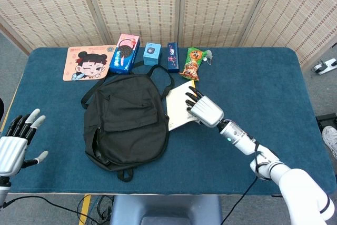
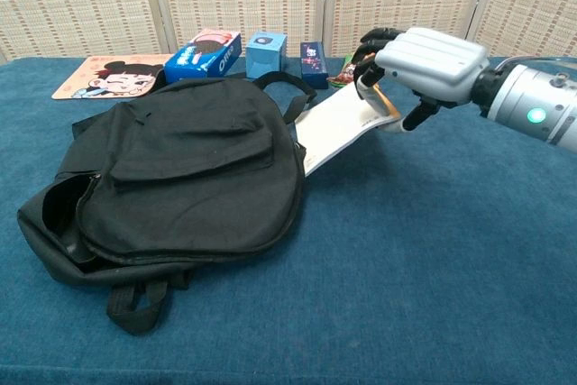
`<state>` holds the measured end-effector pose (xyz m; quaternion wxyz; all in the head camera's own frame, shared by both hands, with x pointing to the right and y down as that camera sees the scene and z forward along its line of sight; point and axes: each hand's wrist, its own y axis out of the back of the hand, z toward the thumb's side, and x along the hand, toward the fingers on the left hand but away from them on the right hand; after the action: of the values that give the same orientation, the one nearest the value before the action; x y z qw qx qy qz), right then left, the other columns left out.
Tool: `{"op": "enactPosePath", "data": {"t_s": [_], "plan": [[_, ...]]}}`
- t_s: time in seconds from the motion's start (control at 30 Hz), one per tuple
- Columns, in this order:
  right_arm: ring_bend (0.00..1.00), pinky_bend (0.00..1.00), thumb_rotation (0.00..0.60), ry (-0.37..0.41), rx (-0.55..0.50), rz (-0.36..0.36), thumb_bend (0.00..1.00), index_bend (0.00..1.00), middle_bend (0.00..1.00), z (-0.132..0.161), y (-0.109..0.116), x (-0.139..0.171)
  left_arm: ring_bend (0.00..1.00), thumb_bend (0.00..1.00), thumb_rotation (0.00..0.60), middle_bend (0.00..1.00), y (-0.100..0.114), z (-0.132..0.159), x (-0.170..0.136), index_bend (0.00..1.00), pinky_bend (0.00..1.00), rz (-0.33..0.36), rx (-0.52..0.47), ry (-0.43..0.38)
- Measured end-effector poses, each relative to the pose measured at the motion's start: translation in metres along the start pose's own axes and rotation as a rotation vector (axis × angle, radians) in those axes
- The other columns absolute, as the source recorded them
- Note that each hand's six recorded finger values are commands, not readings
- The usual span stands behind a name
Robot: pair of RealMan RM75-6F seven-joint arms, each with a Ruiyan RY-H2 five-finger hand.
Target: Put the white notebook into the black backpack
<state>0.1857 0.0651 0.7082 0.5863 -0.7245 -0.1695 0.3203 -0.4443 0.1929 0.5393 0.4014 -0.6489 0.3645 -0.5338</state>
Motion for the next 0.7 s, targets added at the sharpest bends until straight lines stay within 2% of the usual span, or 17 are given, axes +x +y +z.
{"op": "enactPosePath", "data": {"t_s": [0.13, 0.33, 0.57, 0.7], "plan": [[0.18, 0.08, 0.6, -0.013, 0.04, -0.034, 0.47, 0.68, 0.42, -0.012, 0.021, 0.014, 0.05, 0.21, 0.6, 0.0, 0.001, 0.015, 0.018, 0.11, 0.03, -0.013, 0.002, -0.079], [0.18, 0.08, 0.6, -0.064, 0.116, -0.079, 0.47, 0.68, 0.42, -0.038, 0.061, 0.04, 0.06, 0.21, 0.6, 0.0, -0.006, 0.038, 0.044, 0.12, 0.03, -0.07, 0.013, -0.192], [0.18, 0.08, 0.6, -0.155, 0.205, -0.128, 0.47, 0.68, 0.42, -0.066, 0.112, 0.077, 0.06, 0.21, 0.6, 0.0, -0.026, 0.064, 0.067, 0.12, 0.03, -0.145, 0.064, -0.309], [0.18, 0.08, 0.6, -0.19, 0.241, -0.142, 0.47, 0.68, 0.42, -0.073, 0.132, 0.093, 0.06, 0.21, 0.6, 0.0, -0.042, 0.073, 0.07, 0.12, 0.03, -0.182, 0.067, -0.339]]}}
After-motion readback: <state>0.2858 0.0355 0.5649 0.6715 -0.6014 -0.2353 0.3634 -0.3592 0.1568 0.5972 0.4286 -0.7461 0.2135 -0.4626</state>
